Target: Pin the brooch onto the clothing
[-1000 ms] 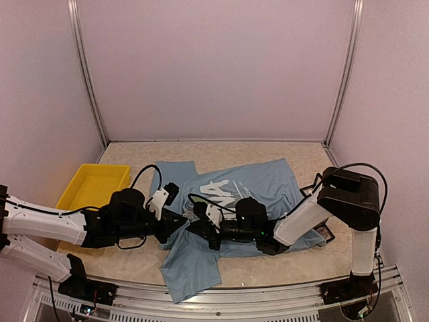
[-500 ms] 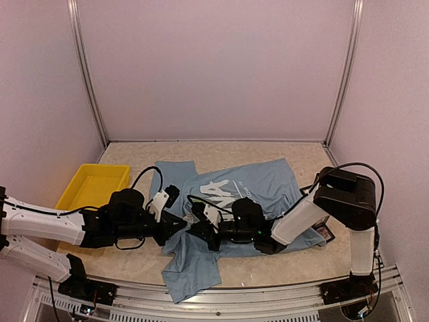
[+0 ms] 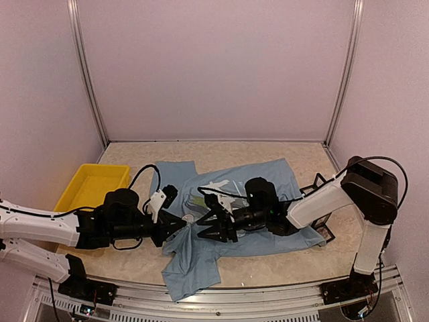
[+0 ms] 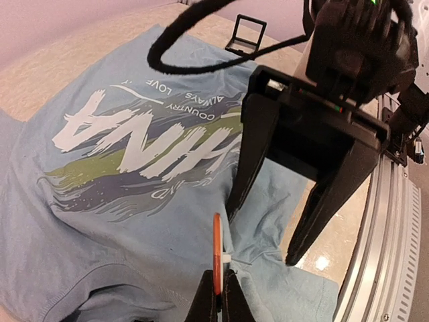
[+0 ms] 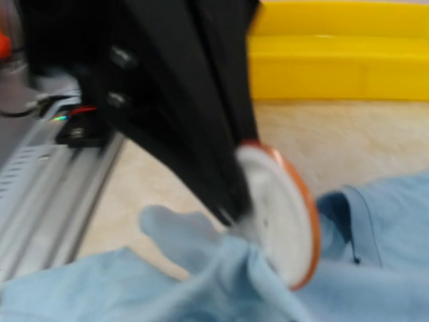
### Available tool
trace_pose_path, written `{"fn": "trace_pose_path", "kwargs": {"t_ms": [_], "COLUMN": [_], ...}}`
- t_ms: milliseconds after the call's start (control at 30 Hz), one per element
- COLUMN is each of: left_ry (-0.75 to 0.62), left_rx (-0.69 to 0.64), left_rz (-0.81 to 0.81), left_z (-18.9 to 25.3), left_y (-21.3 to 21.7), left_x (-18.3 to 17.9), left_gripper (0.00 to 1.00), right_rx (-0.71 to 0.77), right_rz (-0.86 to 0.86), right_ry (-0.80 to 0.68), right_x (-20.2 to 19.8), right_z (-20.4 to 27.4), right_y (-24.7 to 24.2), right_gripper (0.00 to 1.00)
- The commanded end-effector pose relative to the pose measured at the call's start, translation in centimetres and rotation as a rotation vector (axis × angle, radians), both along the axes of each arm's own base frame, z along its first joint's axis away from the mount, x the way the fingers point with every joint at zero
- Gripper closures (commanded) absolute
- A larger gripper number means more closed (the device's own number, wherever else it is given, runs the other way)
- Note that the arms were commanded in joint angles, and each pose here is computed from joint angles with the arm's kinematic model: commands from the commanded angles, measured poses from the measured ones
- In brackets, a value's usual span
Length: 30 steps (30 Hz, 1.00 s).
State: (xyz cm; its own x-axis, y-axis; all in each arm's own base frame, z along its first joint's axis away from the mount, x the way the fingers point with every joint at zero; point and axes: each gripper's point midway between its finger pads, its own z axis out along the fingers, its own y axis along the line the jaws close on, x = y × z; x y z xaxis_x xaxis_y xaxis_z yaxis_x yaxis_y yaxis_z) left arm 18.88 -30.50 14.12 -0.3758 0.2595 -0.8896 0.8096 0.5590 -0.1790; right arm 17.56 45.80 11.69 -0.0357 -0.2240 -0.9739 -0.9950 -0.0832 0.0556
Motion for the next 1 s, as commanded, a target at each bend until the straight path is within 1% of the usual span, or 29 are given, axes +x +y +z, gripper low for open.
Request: {"fn": "trace_pose_path", "kwargs": {"t_ms": [0, 100, 200, 300, 433, 600, 733, 833, 900, 933, 967], "left_ry": [-0.049, -0.056, -0.065, -0.073, -0.078, -0.076, -0.074, -0.073, -0.072, -0.072, -0.072], "left_rx": [-0.012, -0.008, -0.006, -0.013, -0.014, -0.012, -0.005, 0.001, 0.001, 0.003, 0.003], "left_rz": [-0.019, -0.019, -0.019, -0.026, -0.032, -0.042, -0.04, -0.035, -0.039, -0.04, -0.043], "left_z": [0.8, 0.8, 0.9, 1.2, 1.3, 1.3, 1.1, 1.0, 1.0, 0.9, 0.9], "left_y": [-0.2, -0.3, -0.3, -0.4, -0.4, -0.5, -0.5, -0.5, -0.6, -0.6, -0.6], "left_x": [-0.3, -0.3, -0.3, -0.4, -0.5, -0.7, -0.7, -0.6, -0.7, -0.7, -0.7], "left_gripper": [1.0, 1.0, 1.0, 1.0, 1.0, 1.0, 1.0, 1.0, 1.0, 1.0, 1.0], "right_rx": [-0.048, -0.08, -0.05, -0.028, -0.01, -0.003, 0.019, 0.014, 0.012, 0.013, 0.014], "right_rz": [0.225, 0.276, 0.313, 0.267, 0.209, 0.193, 0.157, 0.106, 0.103, 0.111, 0.126], "right_ry": [0.055, 0.037, -0.013, -0.075, -0.112, -0.101, -0.054, -0.066, -0.061, -0.048, -0.041], "right_x": [-1.9, -1.8, -1.8, -0.7, 0.7, 1.4, 2.7, 3.6, 3.5, 3.3, 2.8], "right_z": [2.2, 2.6, 3.3, 3.1, 3.1, 3.1, 3.7, 3.8, 3.6, 3.4, 3.3], "right_y": [-1.6, -1.4, -1.3, -0.8, -0.1, 0.1, -1.1, -1.9, -1.9, -1.9, -1.6], "right_gripper": [0.56, 0.56, 0.56, 0.55, 0.52, 0.52, 0.54, 0.54, 0.54, 0.53, 0.45]}}
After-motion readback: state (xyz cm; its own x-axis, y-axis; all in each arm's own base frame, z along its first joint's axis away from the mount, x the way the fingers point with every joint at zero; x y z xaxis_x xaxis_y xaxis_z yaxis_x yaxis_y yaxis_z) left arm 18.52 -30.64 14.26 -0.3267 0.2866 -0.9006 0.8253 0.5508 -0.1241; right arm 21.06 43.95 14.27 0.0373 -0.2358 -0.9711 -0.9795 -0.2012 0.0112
